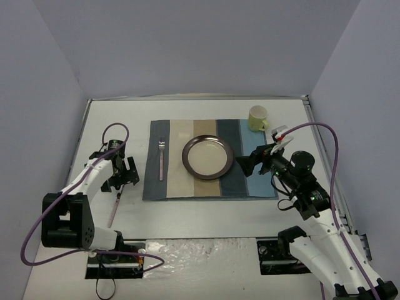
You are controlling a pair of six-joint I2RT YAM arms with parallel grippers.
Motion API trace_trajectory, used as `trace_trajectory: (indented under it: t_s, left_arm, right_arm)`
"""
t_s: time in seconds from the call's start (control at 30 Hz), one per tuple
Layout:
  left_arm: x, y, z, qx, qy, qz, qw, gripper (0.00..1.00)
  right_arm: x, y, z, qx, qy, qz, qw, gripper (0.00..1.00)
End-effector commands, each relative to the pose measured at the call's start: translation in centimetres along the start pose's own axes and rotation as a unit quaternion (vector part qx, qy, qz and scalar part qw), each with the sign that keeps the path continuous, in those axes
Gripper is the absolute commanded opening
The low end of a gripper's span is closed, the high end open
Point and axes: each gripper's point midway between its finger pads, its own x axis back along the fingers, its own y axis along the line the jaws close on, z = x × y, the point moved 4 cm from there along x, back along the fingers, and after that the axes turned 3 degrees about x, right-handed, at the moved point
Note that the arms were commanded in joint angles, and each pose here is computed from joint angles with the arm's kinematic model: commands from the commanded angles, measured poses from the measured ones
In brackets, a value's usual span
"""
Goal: Set the dinner table for one person
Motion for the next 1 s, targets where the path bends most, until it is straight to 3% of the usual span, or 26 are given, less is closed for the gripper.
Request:
trace_trajectory:
  t_s: [0.0, 0.5, 0.67, 0.97]
  left_arm:
    - [0.2, 0.1, -0.5, -0.017, 0.016, 0.001, 1.000, 0.89]
    - [-3.0, 1.5, 1.4, 0.006, 0.112, -0.011, 0.994, 0.71]
    - [-3.7, 1.0, 1.9, 0.010, 0.136, 0.004, 0.991, 0.56]
    - [-4.3, 0.2, 0.0, 0.040, 0.126, 0.020, 0.991, 0.18]
  right_arm:
    - [0.0, 0.7, -1.3, 0.007, -0.033, -0.018, 0.999, 1.00]
    - [0.7, 0.6, -1.7, 0.012, -0.047, -0.010, 0.999, 1.00]
    - [0.7, 0.6, -1.7, 0.012, -0.047, -0.009, 0.999, 1.00]
    - [0.6, 0.5, -1.7, 0.012, -0.047, -0.006, 0.999, 1.00]
